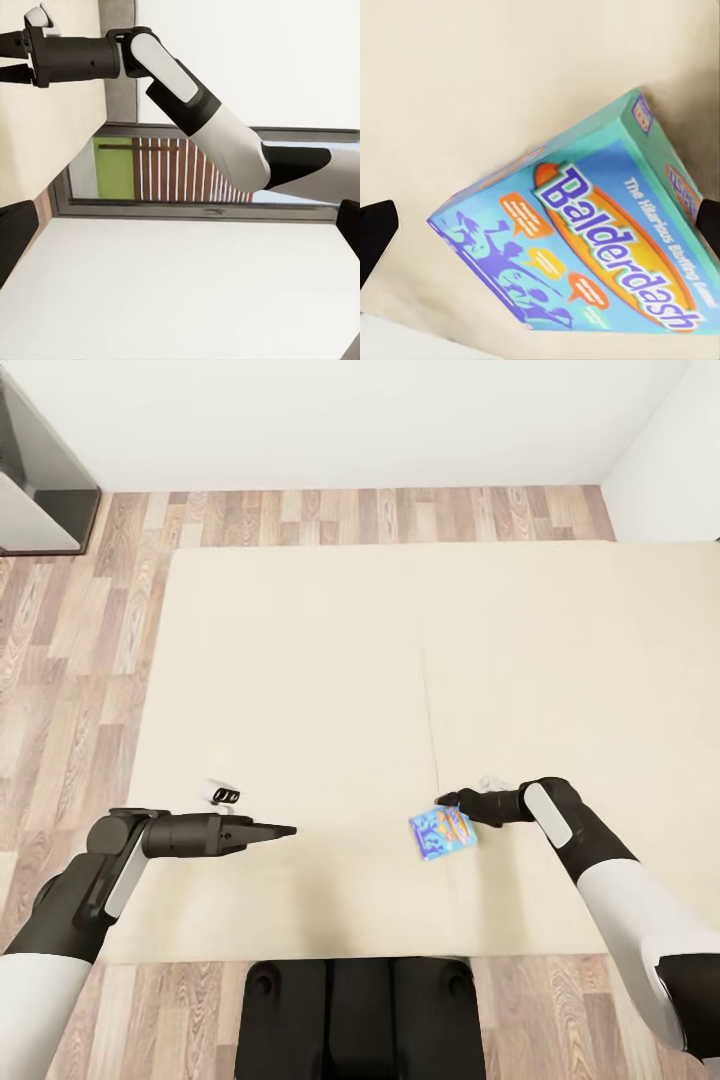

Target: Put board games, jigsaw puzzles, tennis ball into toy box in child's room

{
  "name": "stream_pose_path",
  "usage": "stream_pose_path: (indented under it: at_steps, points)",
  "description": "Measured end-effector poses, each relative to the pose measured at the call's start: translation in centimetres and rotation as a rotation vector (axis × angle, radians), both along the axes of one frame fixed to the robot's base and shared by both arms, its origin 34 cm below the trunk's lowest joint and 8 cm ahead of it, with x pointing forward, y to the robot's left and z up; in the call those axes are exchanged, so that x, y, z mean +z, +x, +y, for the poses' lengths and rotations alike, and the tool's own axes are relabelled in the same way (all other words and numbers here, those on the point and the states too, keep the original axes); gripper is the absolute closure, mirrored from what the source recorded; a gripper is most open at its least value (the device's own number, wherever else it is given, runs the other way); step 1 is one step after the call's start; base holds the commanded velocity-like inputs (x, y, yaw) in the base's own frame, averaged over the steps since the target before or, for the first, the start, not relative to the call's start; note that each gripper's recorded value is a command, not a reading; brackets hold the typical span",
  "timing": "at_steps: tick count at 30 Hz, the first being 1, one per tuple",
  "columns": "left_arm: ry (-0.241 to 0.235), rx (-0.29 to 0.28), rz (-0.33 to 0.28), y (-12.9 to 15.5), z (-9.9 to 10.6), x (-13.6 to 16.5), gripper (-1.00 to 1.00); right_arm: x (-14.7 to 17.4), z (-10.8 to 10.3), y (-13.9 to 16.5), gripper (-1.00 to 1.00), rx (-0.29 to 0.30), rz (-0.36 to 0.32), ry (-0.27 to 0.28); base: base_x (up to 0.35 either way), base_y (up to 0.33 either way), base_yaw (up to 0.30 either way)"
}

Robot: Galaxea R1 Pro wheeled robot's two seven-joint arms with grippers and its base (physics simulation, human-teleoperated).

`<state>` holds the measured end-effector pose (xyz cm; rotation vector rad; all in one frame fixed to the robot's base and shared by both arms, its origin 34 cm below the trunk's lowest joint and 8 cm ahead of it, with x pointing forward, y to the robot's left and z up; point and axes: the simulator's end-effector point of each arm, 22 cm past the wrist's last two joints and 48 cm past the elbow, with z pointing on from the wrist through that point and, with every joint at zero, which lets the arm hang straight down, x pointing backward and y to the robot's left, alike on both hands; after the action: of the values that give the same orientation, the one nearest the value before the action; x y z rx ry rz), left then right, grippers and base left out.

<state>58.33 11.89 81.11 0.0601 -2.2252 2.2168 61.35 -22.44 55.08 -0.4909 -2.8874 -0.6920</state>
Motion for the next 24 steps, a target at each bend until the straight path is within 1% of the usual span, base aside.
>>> stream_pose_path:
  at_steps: [12, 17, 24]
  points:
    - [0.001, 0.000, 0.001, 0.00, 0.05, -0.02, -1.00, 0.00, -0.01, -0.01, -1.00, 0.000, 0.000, 0.000, 0.000, 0.205, 0.000]
    - [0.001, 0.000, 0.001, 0.00, 0.09, -0.03, -1.00, 0.02, 0.10, 0.01, -1.00, -0.001, 0.000, 0.002, 0.000, 0.081, 0.000]
    - [0.002, 0.000, 0.001, 0.00, 0.11, -0.04, -1.00, 0.02, 0.04, 0.00, -1.00, -0.001, 0.001, 0.002, 0.000, 0.016, 0.000]
